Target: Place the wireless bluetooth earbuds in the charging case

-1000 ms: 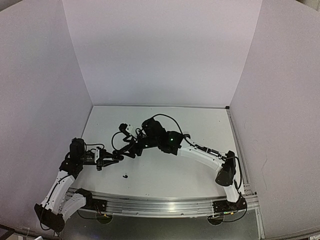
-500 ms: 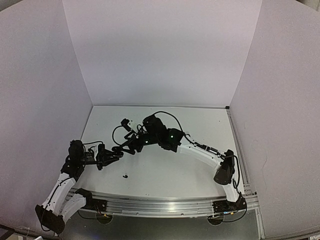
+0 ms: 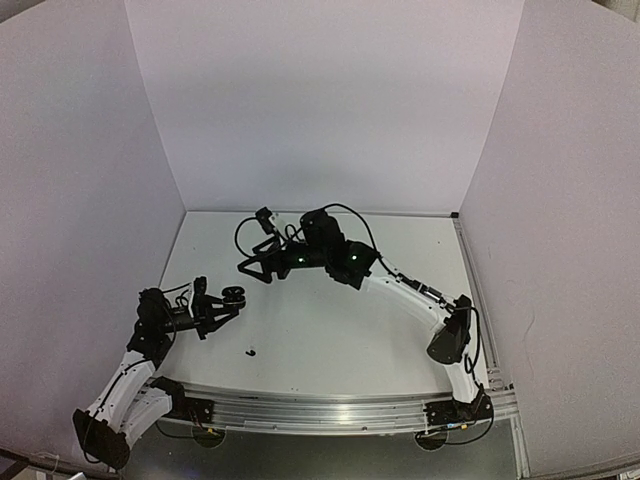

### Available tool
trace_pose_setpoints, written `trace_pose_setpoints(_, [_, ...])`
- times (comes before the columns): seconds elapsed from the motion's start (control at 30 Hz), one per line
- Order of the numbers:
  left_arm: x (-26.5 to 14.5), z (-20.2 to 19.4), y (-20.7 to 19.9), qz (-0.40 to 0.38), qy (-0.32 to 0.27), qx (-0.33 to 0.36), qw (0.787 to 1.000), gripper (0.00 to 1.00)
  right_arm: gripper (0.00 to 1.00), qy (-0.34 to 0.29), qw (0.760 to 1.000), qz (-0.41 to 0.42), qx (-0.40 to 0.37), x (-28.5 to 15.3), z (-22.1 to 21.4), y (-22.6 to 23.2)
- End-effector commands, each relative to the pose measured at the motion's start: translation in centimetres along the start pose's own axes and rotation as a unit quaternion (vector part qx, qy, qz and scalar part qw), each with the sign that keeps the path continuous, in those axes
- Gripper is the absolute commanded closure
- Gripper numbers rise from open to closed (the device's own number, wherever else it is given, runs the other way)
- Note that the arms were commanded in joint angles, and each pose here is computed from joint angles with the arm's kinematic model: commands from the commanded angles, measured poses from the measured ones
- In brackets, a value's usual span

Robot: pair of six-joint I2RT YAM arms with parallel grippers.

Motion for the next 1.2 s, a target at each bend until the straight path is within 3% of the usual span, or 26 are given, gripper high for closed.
trace_pose_setpoints(0.0, [-0.3, 1.0, 0.7, 0.067, -0.041, -0.049, 0.996, 1.00, 0.17, -0.077, 0.991, -0.084, 0.077, -1.9, 2.3, -1.1])
trace_pose_setpoints(0.13, [-0.9, 0.8, 1.4, 0.140, -0.048, -0.073, 0.986, 1.00, 0.33, -0.077, 0.958, -0.204, 0.185, -1.1, -1.8, -5.3])
trace_pose_setpoints(0.27, [-2.0, 0.6, 2.1, 0.235, -0.040, -0.071, 0.969, 1.00, 0.35, -0.029, 0.937, -0.253, 0.239, 1.5, -6.6, -7.6])
trace_pose_setpoints(0.43, [-3.1, 0.1, 2.4, 0.308, -0.018, -0.059, 0.949, 1.00, 0.35, 0.057, 0.945, -0.295, 0.129, 7.2, -11.8, -5.7])
trace_pose_setpoints(0.63, [-3.5, -0.3, 2.6, 0.336, -0.017, -0.055, 0.940, 1.00, 0.38, 0.189, 0.963, -0.192, 0.003, 12.1, -19.2, -3.4])
trace_pose_setpoints(0.83, [-3.6, -0.5, 2.4, 0.332, -0.024, -0.060, 0.941, 1.00, 0.42, 0.252, 0.961, -0.115, -0.021, 12.4, -23.2, -3.6])
trace_pose_setpoints(1.17, [-3.5, -0.5, 2.4, 0.326, -0.013, -0.046, 0.944, 1.00, 0.57, 0.264, 0.952, -0.151, -0.008, 13.8, -26.2, -5.9])
Point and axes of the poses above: each gripper's point midway between its finger pads, its own x axis out along the fingers, its own y axis along the line the jaws close on, z = x × y, the point moved 9 cm from there along -x, back along the fingers, and after that the axes turned 3 degrees about x, right-handed, at the moved point
